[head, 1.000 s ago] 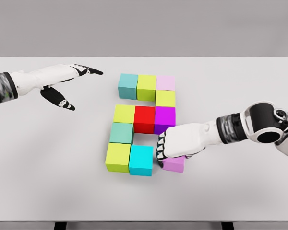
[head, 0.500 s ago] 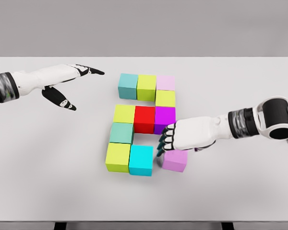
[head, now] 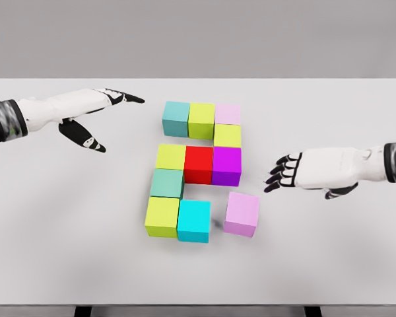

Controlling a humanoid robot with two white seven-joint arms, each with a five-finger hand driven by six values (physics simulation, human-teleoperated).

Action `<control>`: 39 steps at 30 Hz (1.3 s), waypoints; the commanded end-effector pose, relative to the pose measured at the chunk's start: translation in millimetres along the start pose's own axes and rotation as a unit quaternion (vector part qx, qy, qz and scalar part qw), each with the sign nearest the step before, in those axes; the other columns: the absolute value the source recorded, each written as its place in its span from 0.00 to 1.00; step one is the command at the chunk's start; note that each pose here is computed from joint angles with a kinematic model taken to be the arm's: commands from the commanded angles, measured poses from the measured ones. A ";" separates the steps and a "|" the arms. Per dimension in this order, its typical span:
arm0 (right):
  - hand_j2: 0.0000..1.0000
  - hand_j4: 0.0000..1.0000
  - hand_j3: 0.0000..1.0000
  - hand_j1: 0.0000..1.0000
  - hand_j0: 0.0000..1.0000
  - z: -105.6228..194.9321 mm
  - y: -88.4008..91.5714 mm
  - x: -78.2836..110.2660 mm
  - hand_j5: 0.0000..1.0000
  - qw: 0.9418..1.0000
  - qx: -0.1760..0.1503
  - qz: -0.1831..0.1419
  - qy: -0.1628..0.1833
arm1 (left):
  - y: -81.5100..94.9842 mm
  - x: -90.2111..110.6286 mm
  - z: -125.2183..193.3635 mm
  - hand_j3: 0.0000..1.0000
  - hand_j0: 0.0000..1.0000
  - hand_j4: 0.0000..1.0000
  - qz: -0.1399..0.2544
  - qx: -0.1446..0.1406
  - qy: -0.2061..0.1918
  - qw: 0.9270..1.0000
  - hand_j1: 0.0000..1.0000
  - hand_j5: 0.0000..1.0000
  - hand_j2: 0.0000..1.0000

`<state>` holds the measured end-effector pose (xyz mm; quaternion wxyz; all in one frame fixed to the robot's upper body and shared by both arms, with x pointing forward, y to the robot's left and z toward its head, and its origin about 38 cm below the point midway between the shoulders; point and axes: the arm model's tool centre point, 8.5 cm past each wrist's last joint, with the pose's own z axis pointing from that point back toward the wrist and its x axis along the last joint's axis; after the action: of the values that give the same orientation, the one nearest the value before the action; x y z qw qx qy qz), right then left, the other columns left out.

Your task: Assemble the squares on the desktop into the number 2

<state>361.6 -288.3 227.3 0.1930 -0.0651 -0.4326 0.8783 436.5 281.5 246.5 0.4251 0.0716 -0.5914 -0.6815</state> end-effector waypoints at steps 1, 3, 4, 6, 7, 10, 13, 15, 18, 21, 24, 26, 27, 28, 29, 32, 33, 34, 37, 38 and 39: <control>1.00 1.00 1.00 1.00 1.00 14.1 4.1 -4.7 1.00 1.000 0.009 -0.003 0.018 | -0.1 -0.1 0.1 1.00 1.00 1.00 0.002 0.001 0.000 1.000 1.00 1.00 1.00; 1.00 1.00 1.00 1.00 1.00 7.1 12.9 -3.2 1.00 0.999 0.026 0.007 0.021 | -0.2 -0.1 0.1 1.00 1.00 1.00 0.002 0.001 0.000 1.000 1.00 1.00 1.00; 1.00 1.00 1.00 1.00 1.00 3.1 15.8 -2.0 1.00 0.999 0.030 0.010 0.019 | 0.5 0.1 0.1 1.00 1.00 1.00 0.002 0.001 0.000 1.000 1.00 1.00 1.00; 1.00 1.00 1.00 1.00 1.00 -6.9 16.9 0.8 1.00 0.999 0.033 0.018 0.013 | 0.4 0.3 -0.5 1.00 1.00 1.00 0.002 0.001 0.000 1.000 1.00 1.00 1.00; 1.00 1.00 1.00 1.00 1.00 -16.2 14.8 2.8 1.00 0.999 0.029 0.022 0.006 | -0.2 0.1 -0.5 1.00 1.00 1.00 0.002 0.001 0.000 1.000 1.00 1.00 1.00; 1.00 1.00 1.00 1.00 1.00 -36.5 17.5 9.8 1.00 0.999 0.031 0.034 -0.008 | 0.4 0.3 -0.5 1.00 1.00 1.00 0.002 0.001 0.000 1.000 1.00 1.00 1.00; 1.00 1.00 1.00 1.00 1.00 -37.7 17.9 10.4 1.00 0.999 0.032 0.035 -0.009 | 0.4 0.4 -0.5 1.00 1.00 1.00 0.002 0.001 -0.001 1.000 1.00 1.00 1.00; 1.00 1.00 1.00 1.00 1.00 -37.7 17.6 10.8 1.00 0.999 0.032 0.035 -0.010 | 0.4 0.4 -0.5 1.00 1.00 1.00 0.002 0.001 -0.001 1.000 1.00 1.00 1.00; 1.00 1.00 1.00 1.00 1.00 -38.1 16.7 11.1 1.00 0.999 0.030 0.036 -0.010 | -0.2 0.3 -0.5 1.00 1.00 1.00 0.002 0.001 -0.001 1.000 1.00 1.00 1.00; 1.00 1.00 1.00 1.00 1.00 -40.2 14.0 12.1 1.00 0.999 0.027 0.038 -0.013 | -0.1 -0.6 0.2 1.00 1.00 1.00 0.002 0.001 0.001 1.000 1.00 1.00 1.00; 1.00 1.00 1.00 1.00 1.00 -42.4 13.4 13.1 1.00 0.999 0.025 0.038 -0.016 | -0.2 -0.3 -0.4 1.00 1.00 1.00 0.002 0.001 0.000 1.000 1.00 1.00 1.00; 1.00 1.00 1.00 1.00 1.00 -42.9 12.9 13.3 1.00 0.999 0.025 0.039 -0.017 | -0.2 -0.3 -0.4 1.00 1.00 1.00 0.002 0.001 0.000 1.000 1.00 1.00 1.00; 1.00 1.00 1.00 1.00 1.00 -44.1 14.2 14.6 1.00 0.999 0.027 0.038 -0.019 | -0.2 -0.3 -0.4 1.00 1.00 1.00 0.002 0.001 0.000 1.000 1.00 1.00 1.00; 1.00 1.00 1.00 1.00 1.00 -45.1 13.6 15.0 1.00 0.999 0.026 0.039 -0.020 | -0.2 -0.3 -0.4 1.00 1.00 1.00 0.002 0.001 0.000 1.000 1.00 1.00 1.00; 1.00 1.00 1.00 1.00 1.00 -46.3 12.3 15.3 1.00 0.999 0.024 0.040 -0.022 | -0.2 -0.3 -0.4 1.00 1.00 1.00 0.002 0.001 0.000 1.000 1.00 1.00 1.00; 1.00 1.00 1.00 1.00 1.00 -49.2 14.4 17.3 1.00 0.999 0.026 0.038 -0.026 | -0.2 -0.3 -0.4 1.00 1.00 1.00 0.002 0.001 0.000 1.000 1.00 1.00 1.00; 1.00 1.00 1.00 1.00 1.00 -51.4 14.7 18.6 1.00 0.998 0.026 0.038 -0.030 | -0.2 -0.4 -0.4 1.00 1.00 1.00 0.002 0.001 0.001 1.000 1.00 1.00 1.00; 1.00 1.00 1.00 1.00 1.00 -51.4 14.7 18.6 1.00 0.998 0.026 0.038 -0.030 | -0.2 -0.3 -0.4 1.00 1.00 1.00 0.002 0.001 0.000 1.000 1.00 1.00 1.00; 1.00 1.00 1.00 1.00 1.00 -53.3 16.2 20.0 1.00 0.998 0.029 0.037 -0.033 | -0.2 -0.4 -0.4 1.00 1.00 1.00 0.002 0.001 0.001 1.000 1.00 1.00 1.00; 1.00 1.00 1.00 1.00 1.00 -53.3 16.2 20.0 1.00 0.998 0.029 0.037 -0.033 | -0.3 0.1 -0.9 1.00 1.00 1.00 0.002 0.001 -0.001 1.000 1.00 1.00 1.00; 1.00 1.00 1.00 1.00 1.00 -53.6 16.5 20.2 1.00 0.998 0.029 0.037 -0.034 | -0.3 0.1 -0.9 1.00 1.00 1.00 0.002 0.001 -0.001 1.000 1.00 1.00 1.00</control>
<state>354.0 -250.6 183.1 0.1459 -0.0483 -0.4097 0.8992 436.7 280.7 245.4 0.4250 0.0708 -0.5911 -0.6819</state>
